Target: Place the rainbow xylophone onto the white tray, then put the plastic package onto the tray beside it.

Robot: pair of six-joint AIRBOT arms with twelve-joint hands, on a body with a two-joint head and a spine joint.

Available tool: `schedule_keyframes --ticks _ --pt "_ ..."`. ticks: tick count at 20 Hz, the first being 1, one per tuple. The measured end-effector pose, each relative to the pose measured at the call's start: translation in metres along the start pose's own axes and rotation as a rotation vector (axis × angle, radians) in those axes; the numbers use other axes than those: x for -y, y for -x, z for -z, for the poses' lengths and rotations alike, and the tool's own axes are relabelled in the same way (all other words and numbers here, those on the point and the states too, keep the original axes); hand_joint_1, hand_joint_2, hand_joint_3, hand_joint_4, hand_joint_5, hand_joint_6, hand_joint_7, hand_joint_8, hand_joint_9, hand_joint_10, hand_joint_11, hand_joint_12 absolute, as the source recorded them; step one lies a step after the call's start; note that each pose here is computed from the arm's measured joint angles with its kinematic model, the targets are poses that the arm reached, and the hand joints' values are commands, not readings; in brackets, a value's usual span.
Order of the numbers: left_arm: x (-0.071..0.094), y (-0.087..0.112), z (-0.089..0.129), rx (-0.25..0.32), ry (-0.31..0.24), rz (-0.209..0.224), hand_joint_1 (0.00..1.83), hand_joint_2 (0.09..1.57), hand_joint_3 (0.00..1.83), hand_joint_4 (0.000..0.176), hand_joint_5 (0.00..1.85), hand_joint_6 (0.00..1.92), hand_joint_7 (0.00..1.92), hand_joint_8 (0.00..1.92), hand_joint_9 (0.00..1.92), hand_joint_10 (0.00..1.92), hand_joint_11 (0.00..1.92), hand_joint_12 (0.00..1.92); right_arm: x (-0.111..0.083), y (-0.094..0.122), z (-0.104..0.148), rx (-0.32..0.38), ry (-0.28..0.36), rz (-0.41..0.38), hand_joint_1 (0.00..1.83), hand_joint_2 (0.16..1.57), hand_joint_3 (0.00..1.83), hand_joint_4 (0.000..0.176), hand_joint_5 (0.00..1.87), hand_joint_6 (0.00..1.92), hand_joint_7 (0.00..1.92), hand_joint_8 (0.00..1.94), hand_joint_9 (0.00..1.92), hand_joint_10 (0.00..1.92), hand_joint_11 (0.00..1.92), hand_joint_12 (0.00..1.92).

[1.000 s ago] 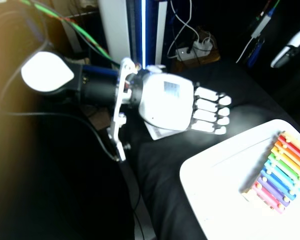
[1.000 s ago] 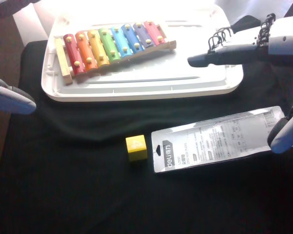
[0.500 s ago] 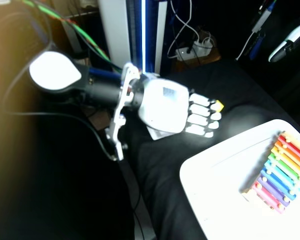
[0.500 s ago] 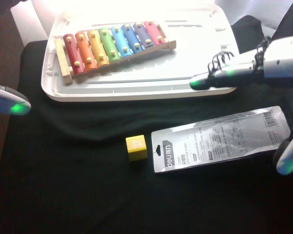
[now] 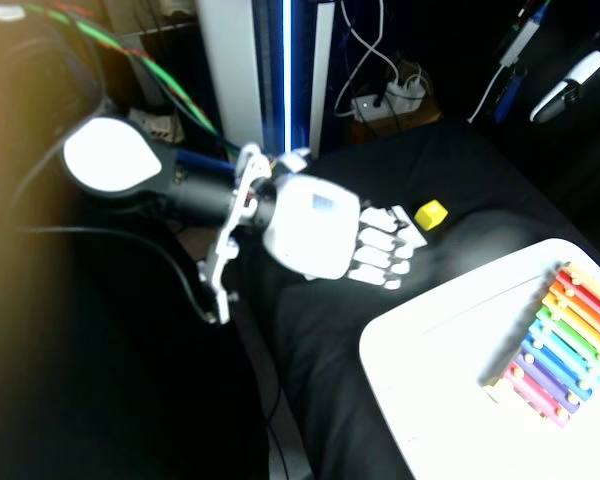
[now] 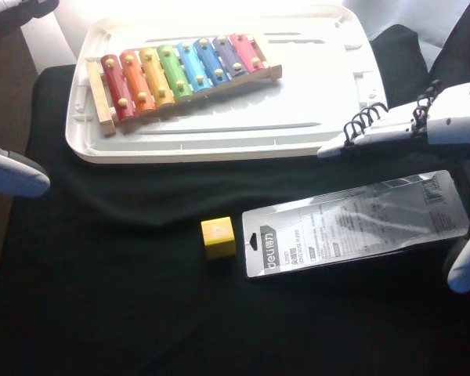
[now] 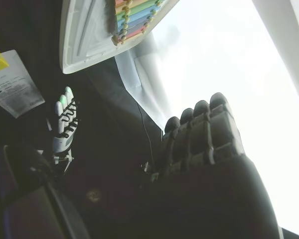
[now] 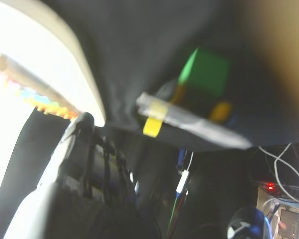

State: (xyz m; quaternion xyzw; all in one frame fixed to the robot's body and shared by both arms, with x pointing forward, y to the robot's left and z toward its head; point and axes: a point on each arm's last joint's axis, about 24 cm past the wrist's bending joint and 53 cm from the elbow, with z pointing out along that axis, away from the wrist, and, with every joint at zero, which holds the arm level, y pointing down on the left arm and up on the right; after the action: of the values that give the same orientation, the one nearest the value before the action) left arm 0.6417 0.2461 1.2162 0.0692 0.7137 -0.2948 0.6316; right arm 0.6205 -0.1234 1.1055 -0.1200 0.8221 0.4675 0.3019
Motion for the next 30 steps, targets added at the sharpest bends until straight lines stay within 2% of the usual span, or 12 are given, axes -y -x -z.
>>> schedule_keyframes --ticks 2,4,5,8,11,17,21,23,24,26,27,30 --pt "0.000 0.000 0.000 0.001 0.000 0.000 0.68 0.65 0.00 0.004 0.00 0.00 0.00 0.00 0.00 0.00 0.00 0.00 0.001 0.002 0.000 0.007 -0.003 -0.005 0.49 0.57 0.00 0.000 0.08 0.01 0.13 0.01 0.21 0.02 0.20 0.32" --pt "0.000 0.000 0.000 -0.001 0.000 0.000 0.71 0.66 0.00 0.021 0.00 0.00 0.00 0.00 0.00 0.00 0.00 0.00 0.005 -0.001 0.000 0.002 -0.014 -0.009 0.51 0.58 0.01 0.000 0.07 0.00 0.13 0.01 0.21 0.02 0.21 0.32" --pt "0.000 -0.001 0.000 -0.001 0.000 0.000 0.72 0.67 0.00 0.010 0.00 0.00 0.00 0.00 0.00 0.00 0.00 0.00 0.006 -0.001 0.000 0.002 -0.016 -0.007 0.52 0.58 0.01 0.000 0.07 0.00 0.13 0.01 0.22 0.02 0.22 0.32" --pt "0.000 -0.004 0.000 -0.010 0.000 0.003 0.74 0.67 0.00 0.017 0.00 0.00 0.00 0.00 0.00 0.00 0.00 0.00 0.012 0.000 0.001 0.007 -0.035 -0.008 0.55 0.60 0.00 0.000 0.08 0.00 0.15 0.00 0.28 0.01 0.32 0.33" --pt "0.001 -0.007 -0.001 -0.012 0.000 0.010 0.76 0.67 0.00 0.029 0.00 0.00 0.00 0.00 0.00 0.00 0.00 0.00 0.016 -0.004 0.001 -0.002 -0.044 -0.013 0.59 0.60 0.00 0.000 0.06 0.00 0.10 0.00 0.20 0.00 0.26 0.28" --pt "-0.001 -0.012 -0.001 -0.024 0.006 0.016 0.76 0.65 0.00 0.021 0.00 0.00 0.00 0.00 0.00 0.00 0.00 0.00 0.022 -0.013 -0.005 -0.026 -0.052 -0.031 0.58 0.60 0.00 0.000 0.06 0.00 0.10 0.00 0.13 0.00 0.16 0.16" --pt "-0.003 -0.019 0.000 -0.037 0.014 0.025 0.75 0.63 0.00 0.032 0.00 0.00 0.00 0.00 0.00 0.00 0.00 0.00 0.025 -0.015 -0.008 -0.030 -0.057 -0.039 0.59 0.63 0.01 0.000 0.07 0.00 0.13 0.01 0.17 0.02 0.22 0.15" --pt "-0.005 -0.020 0.001 -0.036 0.019 0.029 0.74 0.64 0.00 0.013 0.00 0.00 0.00 0.00 0.00 0.00 0.00 0.00 0.026 -0.014 -0.008 -0.027 -0.059 -0.041 0.69 0.65 0.00 0.000 0.09 0.00 0.17 0.01 0.25 0.02 0.32 0.17" --pt "-0.005 -0.019 0.001 -0.033 0.019 0.031 0.70 0.64 0.00 0.000 0.00 0.00 0.00 0.00 0.00 0.00 0.00 0.00 0.026 -0.014 -0.008 -0.027 -0.061 -0.040 0.74 0.67 0.00 0.000 0.08 0.00 0.18 0.01 0.33 0.01 0.44 0.32" --pt "-0.005 -0.018 0.001 -0.028 0.016 0.031 0.67 0.64 0.00 0.000 0.00 0.00 0.00 0.00 0.00 0.00 0.00 0.00 0.027 -0.014 -0.009 -0.028 -0.060 -0.040 0.79 0.70 0.00 0.000 0.08 0.00 0.21 0.01 0.40 0.01 0.51 0.46" --pt "-0.005 -0.019 0.002 -0.030 0.016 0.030 0.66 0.64 0.00 0.000 0.00 0.00 0.00 0.00 0.00 0.00 0.00 0.00 0.027 -0.015 -0.011 -0.029 -0.059 -0.042 0.81 0.71 0.00 0.000 0.08 0.00 0.25 0.01 0.46 0.01 0.52 0.60" --pt "-0.006 -0.024 0.002 -0.038 0.018 0.037 0.67 0.63 0.00 0.000 0.00 0.00 0.00 0.00 0.00 0.00 0.00 0.00 0.028 -0.013 -0.012 -0.025 -0.058 -0.046 0.86 0.74 0.00 0.000 0.09 0.00 0.24 0.00 0.42 0.00 0.41 0.68"
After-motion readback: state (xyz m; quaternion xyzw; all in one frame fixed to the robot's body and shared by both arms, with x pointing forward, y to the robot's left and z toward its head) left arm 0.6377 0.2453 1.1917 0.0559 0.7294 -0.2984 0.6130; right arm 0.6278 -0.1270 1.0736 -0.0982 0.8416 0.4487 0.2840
